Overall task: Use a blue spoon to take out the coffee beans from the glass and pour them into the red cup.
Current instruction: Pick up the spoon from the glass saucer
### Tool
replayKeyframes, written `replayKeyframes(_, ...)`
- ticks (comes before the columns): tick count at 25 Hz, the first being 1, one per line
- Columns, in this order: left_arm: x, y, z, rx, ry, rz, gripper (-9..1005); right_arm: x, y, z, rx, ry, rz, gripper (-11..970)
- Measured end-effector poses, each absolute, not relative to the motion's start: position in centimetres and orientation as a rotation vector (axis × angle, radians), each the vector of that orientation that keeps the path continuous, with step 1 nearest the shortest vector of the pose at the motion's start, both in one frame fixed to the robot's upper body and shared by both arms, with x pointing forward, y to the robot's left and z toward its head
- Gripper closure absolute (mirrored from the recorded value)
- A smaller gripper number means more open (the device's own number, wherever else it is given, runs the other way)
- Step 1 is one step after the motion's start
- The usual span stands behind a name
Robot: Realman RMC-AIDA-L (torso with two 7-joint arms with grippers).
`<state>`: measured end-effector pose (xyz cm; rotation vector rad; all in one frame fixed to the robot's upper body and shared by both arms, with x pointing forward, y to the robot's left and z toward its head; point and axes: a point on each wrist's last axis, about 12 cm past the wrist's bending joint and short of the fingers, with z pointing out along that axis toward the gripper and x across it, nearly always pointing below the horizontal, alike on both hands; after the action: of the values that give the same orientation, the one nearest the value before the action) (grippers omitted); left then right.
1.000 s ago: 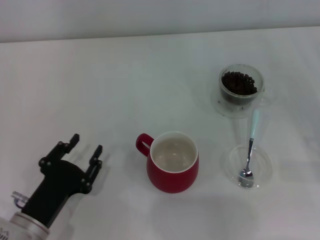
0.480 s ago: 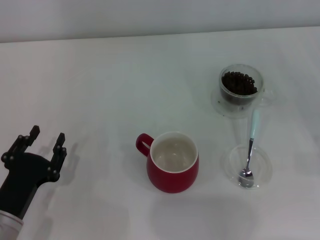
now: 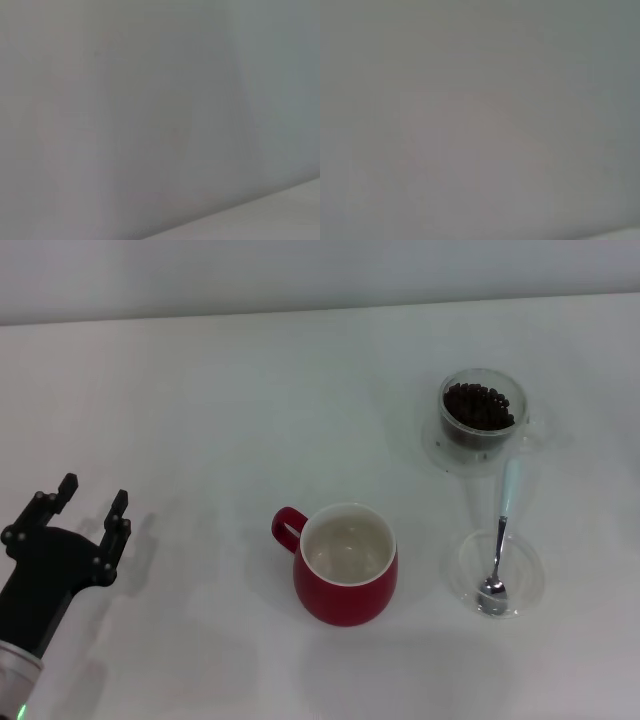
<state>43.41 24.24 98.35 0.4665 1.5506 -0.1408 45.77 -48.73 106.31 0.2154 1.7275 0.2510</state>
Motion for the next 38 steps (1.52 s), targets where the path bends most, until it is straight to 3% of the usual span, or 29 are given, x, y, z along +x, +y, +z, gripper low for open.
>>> replayKeyframes(15, 45.0, 24.8, 98.8, 0.501, 1.525, -0.108, 463, 46.7, -50.5, 110.0, 0.154, 2.051, 0.627, 88)
replayKeyframes(25, 46.2, 25.1, 99.2, 0.542, 1.504, -0.085, 464, 49.3, -46.0, 109.9, -0.139, 2.225, 0.802, 88)
replayKeyframes(38, 47.5, 25.5, 99.9, 0.586, 1.462, -0.062, 464, 51.0, -41.6, 109.3, -0.312, 2.251, 0.95, 88)
